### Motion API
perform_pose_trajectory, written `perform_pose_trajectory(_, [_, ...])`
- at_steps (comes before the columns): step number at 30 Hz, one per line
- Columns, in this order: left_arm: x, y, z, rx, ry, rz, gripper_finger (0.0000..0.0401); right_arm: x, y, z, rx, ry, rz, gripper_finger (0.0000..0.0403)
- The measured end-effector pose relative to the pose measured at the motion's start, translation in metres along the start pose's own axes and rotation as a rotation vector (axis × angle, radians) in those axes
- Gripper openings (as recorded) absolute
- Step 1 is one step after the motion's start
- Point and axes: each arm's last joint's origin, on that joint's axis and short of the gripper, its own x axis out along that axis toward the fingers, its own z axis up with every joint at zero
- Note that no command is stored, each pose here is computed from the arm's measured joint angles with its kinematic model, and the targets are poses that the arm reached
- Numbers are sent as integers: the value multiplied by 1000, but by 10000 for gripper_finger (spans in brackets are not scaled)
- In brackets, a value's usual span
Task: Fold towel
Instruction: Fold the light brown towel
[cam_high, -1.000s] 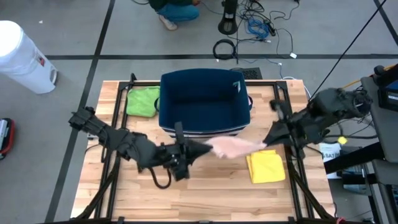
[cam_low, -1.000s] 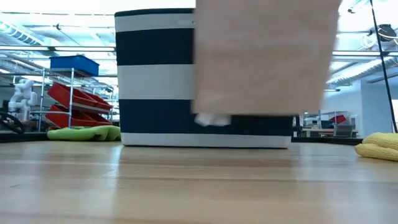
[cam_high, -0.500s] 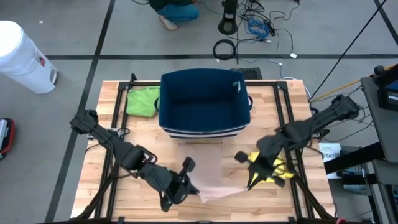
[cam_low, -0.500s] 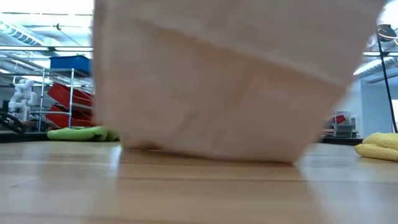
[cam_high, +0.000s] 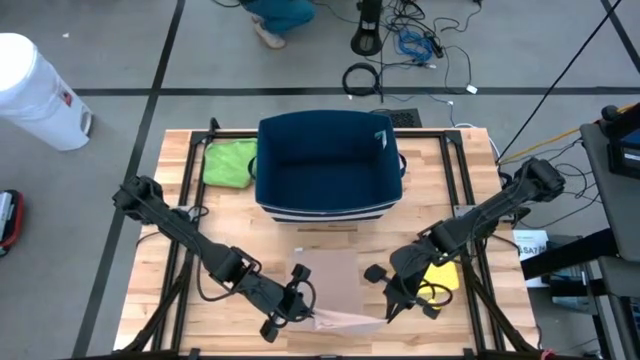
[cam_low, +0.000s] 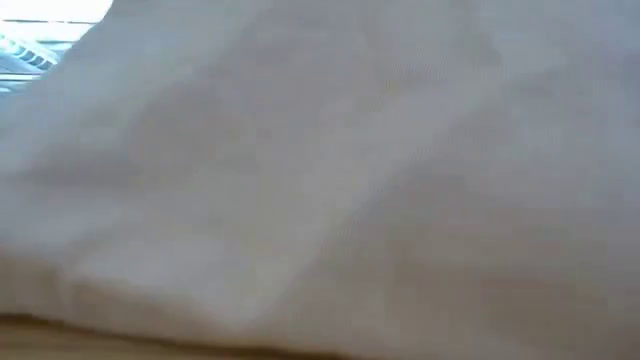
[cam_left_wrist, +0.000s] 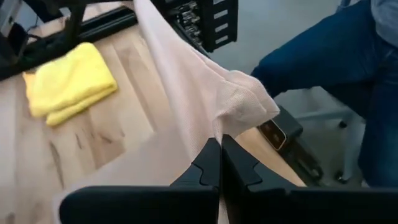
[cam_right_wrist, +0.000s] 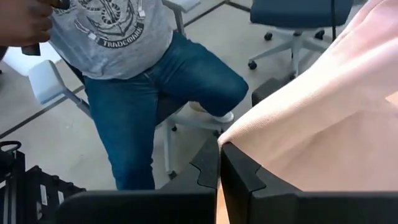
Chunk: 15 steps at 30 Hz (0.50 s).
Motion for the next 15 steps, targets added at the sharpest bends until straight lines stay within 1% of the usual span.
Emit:
perform_pose_trajectory(8, [4, -15, -17, -54, -2, -31, 0, 24, -17, -12, 28, 39, -6, 0])
perform_pose_trajectory(11, [4, -15, -20, -57, 30, -32, 0, 30, -25, -18, 35, 63, -48, 0])
perform_pose_trajectory(13, [4, -15, -24, -51, 68, -11, 0, 30, -30, -21, 40, 82, -78, 0])
perform_pose_trajectory(15, [4, -12, -28, -44, 113, 34, 0, 28, -35, -23, 40, 95, -118, 0])
